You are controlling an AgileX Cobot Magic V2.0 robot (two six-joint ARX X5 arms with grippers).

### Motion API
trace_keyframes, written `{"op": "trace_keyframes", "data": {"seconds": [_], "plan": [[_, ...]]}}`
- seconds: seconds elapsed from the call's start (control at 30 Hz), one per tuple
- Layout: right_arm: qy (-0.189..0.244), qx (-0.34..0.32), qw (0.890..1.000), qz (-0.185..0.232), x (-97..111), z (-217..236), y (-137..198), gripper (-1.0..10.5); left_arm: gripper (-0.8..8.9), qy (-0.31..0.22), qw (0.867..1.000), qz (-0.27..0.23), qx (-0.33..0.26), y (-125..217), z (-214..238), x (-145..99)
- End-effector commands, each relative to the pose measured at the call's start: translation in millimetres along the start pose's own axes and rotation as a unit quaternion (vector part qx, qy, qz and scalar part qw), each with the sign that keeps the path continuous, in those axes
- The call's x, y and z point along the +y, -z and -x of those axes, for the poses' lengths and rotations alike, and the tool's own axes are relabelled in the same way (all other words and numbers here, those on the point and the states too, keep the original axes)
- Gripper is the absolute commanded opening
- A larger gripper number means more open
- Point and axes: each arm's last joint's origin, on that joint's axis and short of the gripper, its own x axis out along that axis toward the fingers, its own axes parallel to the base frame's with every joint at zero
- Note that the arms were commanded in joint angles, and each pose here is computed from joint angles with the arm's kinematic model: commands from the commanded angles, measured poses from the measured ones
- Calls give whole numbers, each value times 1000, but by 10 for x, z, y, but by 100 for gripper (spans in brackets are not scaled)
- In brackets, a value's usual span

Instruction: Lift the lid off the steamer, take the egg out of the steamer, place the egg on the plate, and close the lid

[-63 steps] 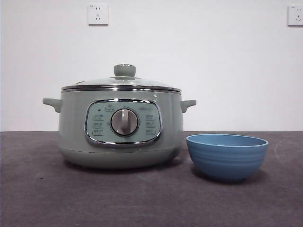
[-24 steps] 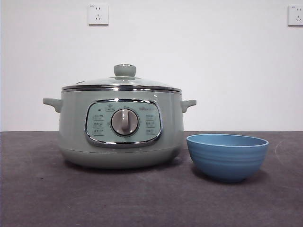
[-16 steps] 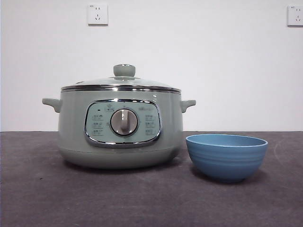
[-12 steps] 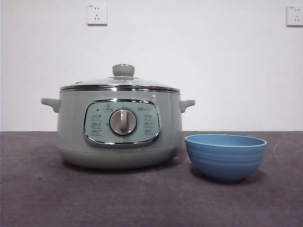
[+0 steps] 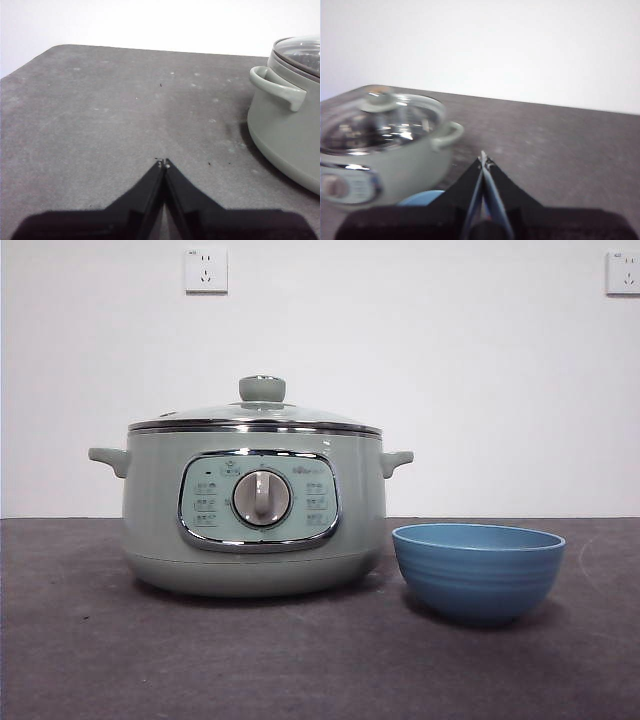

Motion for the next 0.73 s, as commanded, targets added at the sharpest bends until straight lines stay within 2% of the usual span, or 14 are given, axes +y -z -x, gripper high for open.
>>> {"op": "trace_keyframes", "data": {"seconds": [0.03,0.17,0.27,0.5,0.73], "plan": [[35,-5,999,-35,-36,-72,322,1,-3,-4,1000,4,4,42,-13,8],[70,4,996,-61,-57,-98,624,1,-3,-4,1000,4,4,42,-13,8],[74,13,995,-63,-61,-113,734,1,-3,-5,1000,4,4,42,-13,8],[80,87,990,-72,-56,-103,896,1,-3,-4,1000,4,4,42,-13,8],[79,91,991,-60,-55,-102,901,1,-3,-4,1000,4,4,42,-13,8]]}}
